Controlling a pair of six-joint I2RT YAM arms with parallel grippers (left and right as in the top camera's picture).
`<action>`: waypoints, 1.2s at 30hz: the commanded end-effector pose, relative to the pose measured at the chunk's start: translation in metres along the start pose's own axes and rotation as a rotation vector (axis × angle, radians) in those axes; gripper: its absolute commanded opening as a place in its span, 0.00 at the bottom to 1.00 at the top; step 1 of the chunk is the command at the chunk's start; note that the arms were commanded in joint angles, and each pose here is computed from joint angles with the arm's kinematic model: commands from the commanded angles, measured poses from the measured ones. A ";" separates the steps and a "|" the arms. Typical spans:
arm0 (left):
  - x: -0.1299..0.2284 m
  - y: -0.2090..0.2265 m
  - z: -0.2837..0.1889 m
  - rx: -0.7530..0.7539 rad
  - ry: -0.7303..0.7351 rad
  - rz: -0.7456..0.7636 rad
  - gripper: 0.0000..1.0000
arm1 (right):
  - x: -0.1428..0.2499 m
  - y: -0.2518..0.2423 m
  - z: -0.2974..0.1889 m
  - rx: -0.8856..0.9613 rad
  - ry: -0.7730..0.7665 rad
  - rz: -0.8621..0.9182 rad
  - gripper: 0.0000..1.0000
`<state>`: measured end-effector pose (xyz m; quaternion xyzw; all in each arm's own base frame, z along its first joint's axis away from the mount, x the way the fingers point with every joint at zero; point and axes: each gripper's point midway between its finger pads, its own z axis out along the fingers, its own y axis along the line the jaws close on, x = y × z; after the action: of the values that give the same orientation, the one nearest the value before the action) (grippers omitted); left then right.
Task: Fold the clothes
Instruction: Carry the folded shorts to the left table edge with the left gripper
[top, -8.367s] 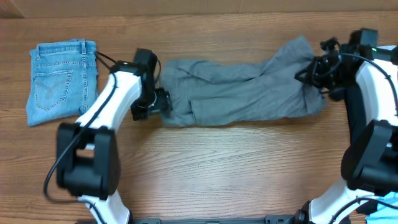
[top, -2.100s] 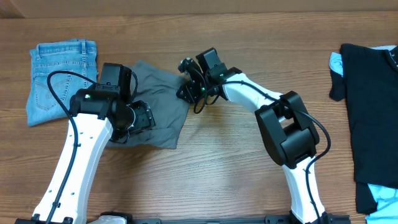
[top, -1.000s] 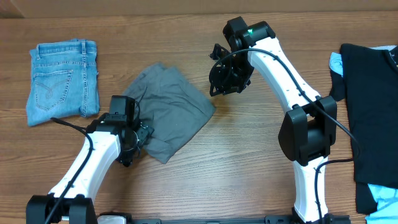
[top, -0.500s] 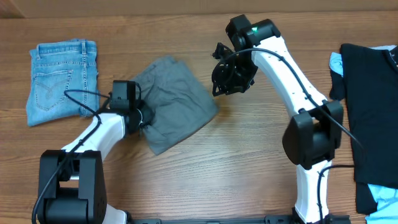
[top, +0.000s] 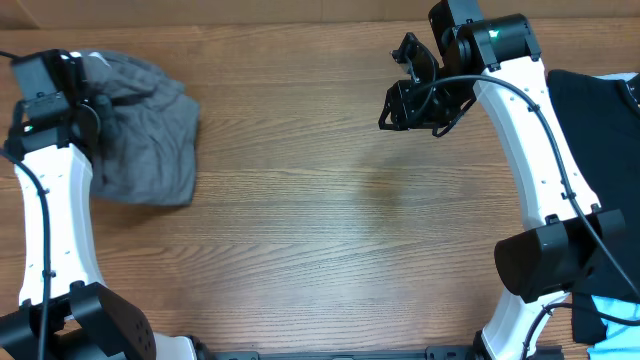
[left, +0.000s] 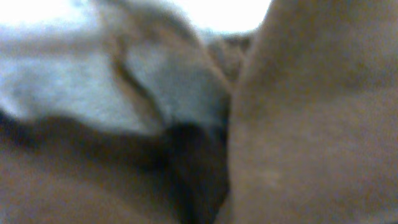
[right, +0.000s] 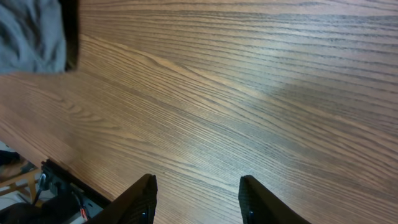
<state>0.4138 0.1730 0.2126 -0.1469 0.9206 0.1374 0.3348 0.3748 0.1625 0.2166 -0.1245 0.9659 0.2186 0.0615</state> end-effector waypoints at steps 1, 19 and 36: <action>-0.044 0.034 -0.015 -0.078 -0.157 0.010 0.04 | -0.001 0.007 -0.015 -0.002 -0.041 -0.017 0.47; 0.009 0.147 0.066 -0.286 -0.022 -0.276 1.00 | 0.000 0.007 -0.015 -0.002 -0.036 0.008 0.47; -0.004 -0.101 -0.054 0.474 0.116 -0.118 0.85 | -0.053 -0.032 -0.036 0.067 -0.263 0.027 1.00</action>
<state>0.4301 0.0968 0.1925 -0.1783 0.9272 -0.1838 0.2733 0.4209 0.1501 0.2255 -0.1027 0.9604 0.2117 0.1493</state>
